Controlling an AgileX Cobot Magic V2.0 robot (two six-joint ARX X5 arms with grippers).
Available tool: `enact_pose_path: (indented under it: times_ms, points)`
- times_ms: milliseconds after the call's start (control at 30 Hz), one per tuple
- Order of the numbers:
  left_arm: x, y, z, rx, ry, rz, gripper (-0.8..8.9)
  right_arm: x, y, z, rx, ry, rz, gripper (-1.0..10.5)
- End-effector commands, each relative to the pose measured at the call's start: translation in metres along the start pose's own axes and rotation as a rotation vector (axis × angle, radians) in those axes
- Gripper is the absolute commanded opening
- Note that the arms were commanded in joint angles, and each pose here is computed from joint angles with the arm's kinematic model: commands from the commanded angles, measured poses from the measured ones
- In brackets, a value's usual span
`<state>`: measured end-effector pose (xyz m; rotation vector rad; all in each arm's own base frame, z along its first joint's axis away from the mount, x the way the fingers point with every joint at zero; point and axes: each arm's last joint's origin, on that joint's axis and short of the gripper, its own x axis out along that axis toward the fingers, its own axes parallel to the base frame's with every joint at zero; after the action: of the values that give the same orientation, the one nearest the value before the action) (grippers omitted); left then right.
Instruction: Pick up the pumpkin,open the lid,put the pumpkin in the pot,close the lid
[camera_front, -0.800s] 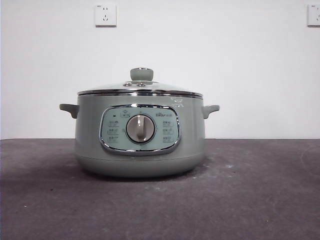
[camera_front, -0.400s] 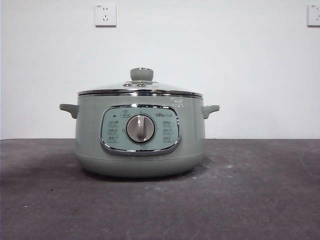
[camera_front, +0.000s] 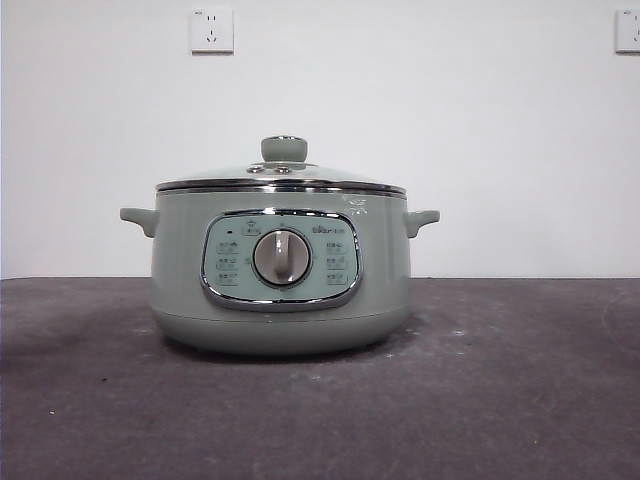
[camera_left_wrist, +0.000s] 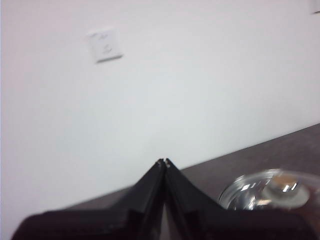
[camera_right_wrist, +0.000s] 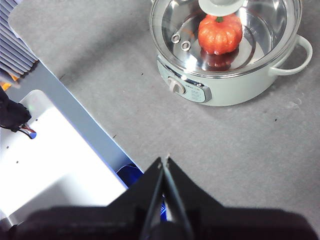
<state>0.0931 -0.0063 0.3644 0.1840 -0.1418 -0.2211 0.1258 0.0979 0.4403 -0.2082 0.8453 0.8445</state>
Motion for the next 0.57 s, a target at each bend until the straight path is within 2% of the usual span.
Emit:
enact_pose_path:
  times_ms: [33, 267, 567]
  points:
    - [-0.006, -0.005, -0.039, -0.04, 0.018, 0.038, -0.03, 0.0, 0.0, -0.001, 0.01, 0.011, -0.001, 0.0]
    - [-0.014, -0.014, -0.106, -0.095, 0.088, 0.115, -0.03, 0.0, 0.0, -0.002, 0.01, 0.011, -0.001, 0.0]
    - [-0.02, -0.021, -0.16, -0.15, 0.163, 0.174, -0.03, 0.0, 0.0, -0.001, 0.01, 0.011, -0.001, 0.0]
